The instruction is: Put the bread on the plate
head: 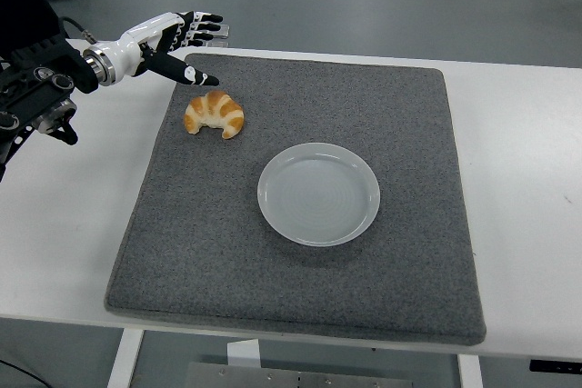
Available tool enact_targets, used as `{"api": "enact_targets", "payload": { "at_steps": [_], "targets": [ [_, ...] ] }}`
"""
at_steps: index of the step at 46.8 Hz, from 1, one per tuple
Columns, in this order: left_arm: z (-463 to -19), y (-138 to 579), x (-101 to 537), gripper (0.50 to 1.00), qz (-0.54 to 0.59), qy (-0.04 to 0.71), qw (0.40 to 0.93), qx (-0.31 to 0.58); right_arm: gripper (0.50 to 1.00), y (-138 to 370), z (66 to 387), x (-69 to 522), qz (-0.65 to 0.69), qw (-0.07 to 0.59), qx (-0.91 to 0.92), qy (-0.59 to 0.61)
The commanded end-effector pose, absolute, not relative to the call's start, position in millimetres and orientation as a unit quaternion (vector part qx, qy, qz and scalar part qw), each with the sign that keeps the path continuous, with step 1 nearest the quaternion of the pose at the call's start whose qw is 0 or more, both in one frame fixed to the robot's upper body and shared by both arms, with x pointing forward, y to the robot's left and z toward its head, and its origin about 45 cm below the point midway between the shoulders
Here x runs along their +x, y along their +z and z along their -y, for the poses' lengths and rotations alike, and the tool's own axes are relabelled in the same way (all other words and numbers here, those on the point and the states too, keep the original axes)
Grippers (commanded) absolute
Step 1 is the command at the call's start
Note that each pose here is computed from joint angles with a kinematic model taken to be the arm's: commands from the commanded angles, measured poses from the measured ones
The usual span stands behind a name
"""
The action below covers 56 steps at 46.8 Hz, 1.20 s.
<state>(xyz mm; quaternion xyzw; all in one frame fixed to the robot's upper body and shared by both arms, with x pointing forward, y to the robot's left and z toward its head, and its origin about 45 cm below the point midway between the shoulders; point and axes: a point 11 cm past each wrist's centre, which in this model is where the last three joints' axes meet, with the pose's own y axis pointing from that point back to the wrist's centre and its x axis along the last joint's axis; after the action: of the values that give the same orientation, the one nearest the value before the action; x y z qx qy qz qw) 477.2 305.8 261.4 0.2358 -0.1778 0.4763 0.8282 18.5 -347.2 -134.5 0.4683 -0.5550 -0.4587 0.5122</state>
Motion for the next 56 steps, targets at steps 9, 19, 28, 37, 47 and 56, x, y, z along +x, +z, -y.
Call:
{"api": "enact_targets", "payload": {
  "at_steps": [9,19,28,37,47,56],
  "targets": [
    [-294,237,466,1.0,0.283,0.448,0.793,0.301,0.952,-134,347,19,0.555,0.512,0.468,-0.459],
    [-296,226,462,1.0,0.316,0.44,0.774,0.328,0.952,-134,347,19,0.555,0.512,0.468,-0.459],
    [-298,214,457,0.999,0.357,0.42,0.753,0.359,0.952,-134,347,19,0.555,0.512,0.468,-0.459],
    [-299,205,453,0.999,0.38,0.414,0.737,0.374,0.952,-134,347,19,0.555,0.512,0.468,-0.459],
    [-296,205,454,0.999,0.378,0.414,0.739,0.373,0.952,-134,347,19,0.555,0.512,0.468,-0.459],
    [-295,214,459,0.999,0.374,0.42,0.741,0.366,0.952,-134,347,19,0.555,0.512,0.468,-0.459]
  ]
}}
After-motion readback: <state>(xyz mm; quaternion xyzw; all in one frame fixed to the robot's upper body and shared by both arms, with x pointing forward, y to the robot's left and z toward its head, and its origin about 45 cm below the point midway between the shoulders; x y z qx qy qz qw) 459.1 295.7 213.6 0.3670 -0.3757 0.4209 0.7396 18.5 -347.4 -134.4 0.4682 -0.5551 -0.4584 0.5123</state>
